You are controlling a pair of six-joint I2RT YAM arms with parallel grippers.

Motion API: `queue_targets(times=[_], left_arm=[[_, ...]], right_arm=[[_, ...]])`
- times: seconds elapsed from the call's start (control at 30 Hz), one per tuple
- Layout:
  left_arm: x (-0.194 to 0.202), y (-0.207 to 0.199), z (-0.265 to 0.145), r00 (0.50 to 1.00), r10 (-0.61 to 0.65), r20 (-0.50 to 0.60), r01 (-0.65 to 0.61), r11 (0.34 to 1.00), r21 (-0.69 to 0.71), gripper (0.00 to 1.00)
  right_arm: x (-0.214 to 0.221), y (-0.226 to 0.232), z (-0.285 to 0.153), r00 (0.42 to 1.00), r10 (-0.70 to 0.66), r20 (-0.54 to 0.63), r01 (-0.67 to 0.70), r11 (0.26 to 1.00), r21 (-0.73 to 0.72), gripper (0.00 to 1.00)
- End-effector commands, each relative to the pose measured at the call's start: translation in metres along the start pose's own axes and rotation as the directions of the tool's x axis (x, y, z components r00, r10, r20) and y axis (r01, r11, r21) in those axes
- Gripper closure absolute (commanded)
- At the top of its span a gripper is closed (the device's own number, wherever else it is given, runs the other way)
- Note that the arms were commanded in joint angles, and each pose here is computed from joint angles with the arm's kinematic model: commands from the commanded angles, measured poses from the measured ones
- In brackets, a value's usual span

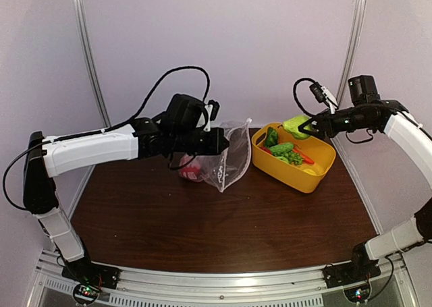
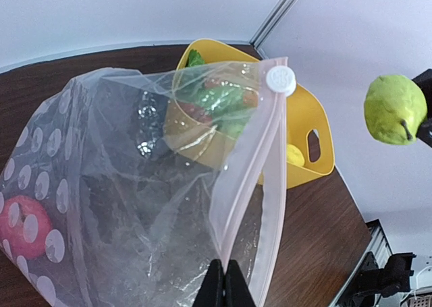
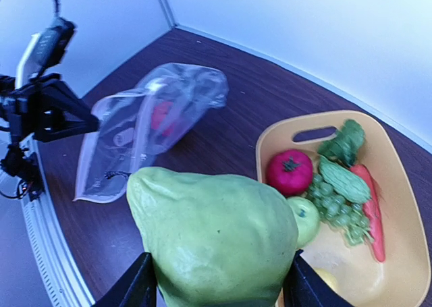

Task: Place the food in the zip-top bag and seal the zipper
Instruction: Pick up the fake fruit from the bin.

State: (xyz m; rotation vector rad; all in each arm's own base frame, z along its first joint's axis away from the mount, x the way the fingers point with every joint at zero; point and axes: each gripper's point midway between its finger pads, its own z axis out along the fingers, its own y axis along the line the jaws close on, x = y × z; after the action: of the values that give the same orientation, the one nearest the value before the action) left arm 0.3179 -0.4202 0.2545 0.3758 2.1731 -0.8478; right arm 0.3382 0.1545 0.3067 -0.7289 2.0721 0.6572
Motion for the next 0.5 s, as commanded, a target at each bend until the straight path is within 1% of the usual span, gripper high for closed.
queue_targets(times=[0.0,0.13,0.23,0.3,0.33,0.4,0.47], left_arm=[[-0.028,-0.016,-0.002,0.995,-0.061,0.078,0.055,0.995,0.077,1.00],[-0.035,-0.020,-0.002,0.992,-0.085,0.095,0.075,0.992,0.104,1.00],[-0.037,-0.027,-0.003,0.992,-0.098,0.083,0.085,0.987,0.140,1.00],[-0.038,-0.031,-0.005,0.991,-0.101,0.082,0.088,0.984,0.155,1.00],[-0.038,-0.032,-0.005,0.991,-0.102,0.082,0.088,0.983,0.161,1.00],[-0.037,-0.034,-0.005,0.992,-0.099,0.081,0.084,0.981,0.174,1.00],[-0.037,-0.036,-0.004,0.992,-0.097,0.080,0.081,0.979,0.188,1.00]], right_arm=[[-0.023,0.065,0.004,0.991,-0.071,0.114,0.097,0.965,-0.245,0.58],[-0.026,0.100,0.017,0.982,-0.147,0.115,0.176,0.939,-0.297,0.57],[-0.026,0.108,0.034,0.979,-0.188,0.079,0.203,0.945,-0.258,0.58],[-0.027,0.104,0.043,0.976,-0.210,0.060,0.218,0.957,-0.193,0.59],[-0.027,0.103,0.046,0.975,-0.216,0.056,0.223,0.957,-0.184,0.59],[-0.029,0.108,0.048,0.972,-0.227,0.065,0.236,0.951,-0.199,0.59],[-0.028,0.120,0.047,0.968,-0.237,0.079,0.250,0.934,-0.255,0.58]])
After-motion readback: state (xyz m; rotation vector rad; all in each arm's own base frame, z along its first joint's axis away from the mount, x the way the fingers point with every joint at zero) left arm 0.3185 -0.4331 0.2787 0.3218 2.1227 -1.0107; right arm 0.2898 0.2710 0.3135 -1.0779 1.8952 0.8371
